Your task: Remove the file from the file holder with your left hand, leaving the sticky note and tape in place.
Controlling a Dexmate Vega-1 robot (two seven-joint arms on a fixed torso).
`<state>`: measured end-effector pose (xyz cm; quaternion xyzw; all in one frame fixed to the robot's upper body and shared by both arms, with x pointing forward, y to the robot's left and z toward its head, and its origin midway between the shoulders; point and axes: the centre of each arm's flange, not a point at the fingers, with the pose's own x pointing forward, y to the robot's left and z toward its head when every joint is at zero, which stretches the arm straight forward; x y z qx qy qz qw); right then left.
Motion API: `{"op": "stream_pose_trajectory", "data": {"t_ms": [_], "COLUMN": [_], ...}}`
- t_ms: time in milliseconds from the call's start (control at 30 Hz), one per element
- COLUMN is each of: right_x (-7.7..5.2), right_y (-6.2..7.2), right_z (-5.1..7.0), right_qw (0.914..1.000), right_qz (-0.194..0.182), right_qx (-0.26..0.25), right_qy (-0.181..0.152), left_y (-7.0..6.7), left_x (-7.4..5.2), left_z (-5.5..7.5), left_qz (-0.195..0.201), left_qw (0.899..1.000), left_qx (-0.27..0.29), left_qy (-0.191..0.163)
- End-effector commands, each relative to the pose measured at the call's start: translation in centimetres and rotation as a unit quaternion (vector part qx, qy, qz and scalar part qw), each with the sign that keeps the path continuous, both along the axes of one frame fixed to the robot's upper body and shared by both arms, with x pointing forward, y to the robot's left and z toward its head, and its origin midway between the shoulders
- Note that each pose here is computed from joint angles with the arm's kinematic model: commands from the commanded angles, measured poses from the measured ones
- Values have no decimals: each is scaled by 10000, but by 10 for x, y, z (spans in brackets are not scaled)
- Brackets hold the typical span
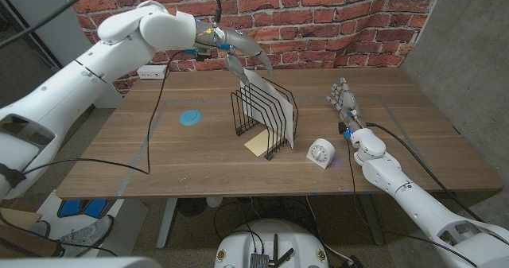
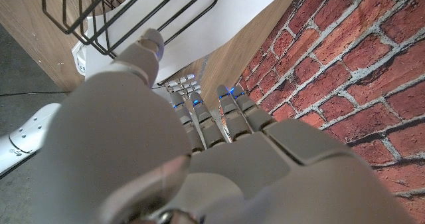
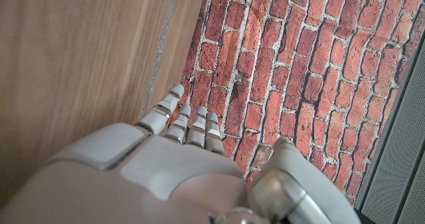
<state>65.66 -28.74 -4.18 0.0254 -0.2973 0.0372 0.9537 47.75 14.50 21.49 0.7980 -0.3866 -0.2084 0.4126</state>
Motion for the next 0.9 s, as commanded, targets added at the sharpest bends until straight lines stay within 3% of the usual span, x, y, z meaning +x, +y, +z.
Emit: {"op": "stream_pose_trajectory", "data": {"t_ms": [33, 900], "right_x": [-2, -11], "right_y": [-3, -11], "right_z": [-2, -4], "right_qw": [10000, 10000], "right_qz": [4, -19], "right_qx": [6, -14], "right_qy": [23, 5], "left_y": [-8, -15], "left_x": [2, 12], "left_z": [-8, -17], "left_qz": [-64, -173], "left_qw": [9997, 9997], "left_qx": [15, -69], "left_qy": [-214, -153]}}
